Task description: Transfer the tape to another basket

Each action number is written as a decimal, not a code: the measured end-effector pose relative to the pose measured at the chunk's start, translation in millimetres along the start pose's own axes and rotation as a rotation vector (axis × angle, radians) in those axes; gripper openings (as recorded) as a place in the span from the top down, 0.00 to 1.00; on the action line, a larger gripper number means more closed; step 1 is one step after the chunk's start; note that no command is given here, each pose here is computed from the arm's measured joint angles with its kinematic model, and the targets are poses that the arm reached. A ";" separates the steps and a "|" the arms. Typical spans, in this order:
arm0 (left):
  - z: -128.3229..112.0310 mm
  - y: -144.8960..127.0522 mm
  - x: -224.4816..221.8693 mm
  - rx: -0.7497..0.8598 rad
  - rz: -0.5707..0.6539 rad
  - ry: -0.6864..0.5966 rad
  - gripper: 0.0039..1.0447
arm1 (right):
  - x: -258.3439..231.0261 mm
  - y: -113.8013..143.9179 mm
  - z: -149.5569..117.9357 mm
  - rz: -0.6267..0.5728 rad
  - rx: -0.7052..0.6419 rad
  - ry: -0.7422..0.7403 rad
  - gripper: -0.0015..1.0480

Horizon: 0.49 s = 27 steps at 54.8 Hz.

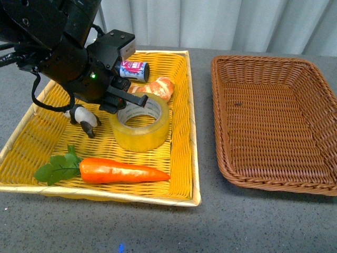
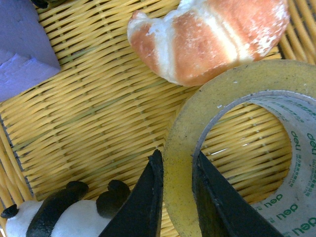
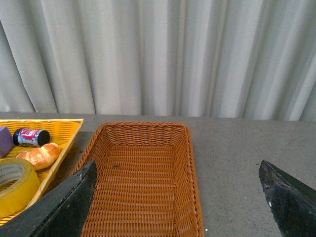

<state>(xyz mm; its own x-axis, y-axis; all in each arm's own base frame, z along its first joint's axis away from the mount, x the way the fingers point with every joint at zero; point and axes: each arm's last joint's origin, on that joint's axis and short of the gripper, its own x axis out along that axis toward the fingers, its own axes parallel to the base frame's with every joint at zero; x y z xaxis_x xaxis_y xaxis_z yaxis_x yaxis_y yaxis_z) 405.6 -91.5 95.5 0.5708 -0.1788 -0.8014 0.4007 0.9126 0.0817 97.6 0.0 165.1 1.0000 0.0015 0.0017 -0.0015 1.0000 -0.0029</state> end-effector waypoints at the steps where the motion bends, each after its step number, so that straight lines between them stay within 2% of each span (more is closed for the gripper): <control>1: 2.4 0.1 -2.1 0.003 -0.004 -0.010 0.87 | 0.0 0.0 0.0 0.000 0.000 0.000 0.09; 8: 36.4 1.7 -31.0 0.067 -0.027 -0.112 0.87 | 0.0 0.0 0.0 0.000 0.000 0.000 0.09; 14: 68.9 -3.2 -59.6 0.225 -0.033 -0.220 0.87 | 0.0 0.0 0.0 0.000 0.000 0.000 0.09; 19: 90.8 -20.7 -73.4 0.403 -0.072 -0.291 0.87 | 0.0 0.0 0.0 0.000 0.000 0.000 0.09; 27: 106.6 -52.7 -80.1 0.577 -0.160 -0.325 0.87 | 0.0 0.0 0.0 0.000 0.000 0.000 0.09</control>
<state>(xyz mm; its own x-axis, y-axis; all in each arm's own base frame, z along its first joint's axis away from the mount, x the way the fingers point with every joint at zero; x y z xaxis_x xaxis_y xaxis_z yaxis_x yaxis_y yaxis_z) 415.2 -164.5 218.5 0.6227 -0.4791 -0.6187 0.7648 0.5396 0.3519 97.6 0.0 165.1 1.0000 0.0011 0.0017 -0.0011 1.0000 -0.0029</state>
